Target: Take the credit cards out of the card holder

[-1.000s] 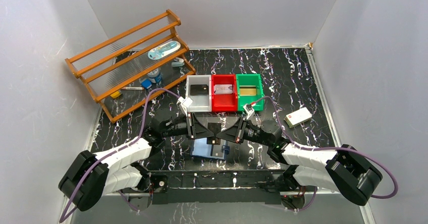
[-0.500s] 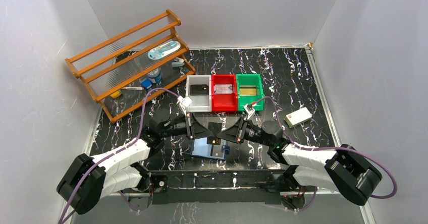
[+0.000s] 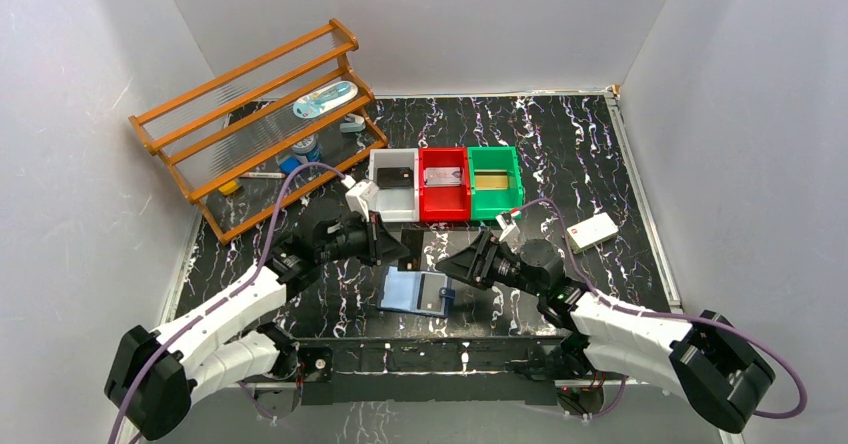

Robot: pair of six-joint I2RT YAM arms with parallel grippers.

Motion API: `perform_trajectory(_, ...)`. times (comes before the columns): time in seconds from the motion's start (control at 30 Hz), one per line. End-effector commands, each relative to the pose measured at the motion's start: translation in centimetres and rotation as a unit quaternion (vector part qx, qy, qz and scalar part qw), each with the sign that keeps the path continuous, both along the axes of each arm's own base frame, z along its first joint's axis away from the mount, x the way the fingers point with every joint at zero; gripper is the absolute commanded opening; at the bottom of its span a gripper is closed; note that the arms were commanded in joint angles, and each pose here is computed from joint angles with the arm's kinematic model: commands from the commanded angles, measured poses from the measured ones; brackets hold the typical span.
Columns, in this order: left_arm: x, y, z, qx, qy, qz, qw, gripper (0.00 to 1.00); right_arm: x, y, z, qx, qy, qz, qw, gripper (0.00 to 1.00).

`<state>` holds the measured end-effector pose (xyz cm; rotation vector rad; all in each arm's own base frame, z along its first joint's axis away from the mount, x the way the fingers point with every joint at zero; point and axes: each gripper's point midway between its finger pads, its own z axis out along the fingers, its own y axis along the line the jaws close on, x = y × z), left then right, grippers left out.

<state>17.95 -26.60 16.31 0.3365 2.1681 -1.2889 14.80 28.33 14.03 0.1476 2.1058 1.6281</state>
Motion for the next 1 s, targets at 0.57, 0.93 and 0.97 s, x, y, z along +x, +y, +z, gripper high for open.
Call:
perform_trajectory(0.57,14.9,4.1,2.4,0.373,-0.374,-0.021,0.849,0.0,1.5,-1.8,0.4,-0.092,-0.094,-0.024,0.991,0.92)
perform_trajectory(0.93,21.3,5.1,-1.0,0.529,-0.444,-0.116,0.713,0.0,2.1,-2.5,0.6,-0.13,-0.099,-0.036,0.986,0.95)
perform_trajectory(0.97,21.8,5.1,-1.4,0.534,-0.447,-0.117,0.708,0.0,2.0,-2.6,0.6,-0.13,-0.099,-0.035,0.986,0.95)
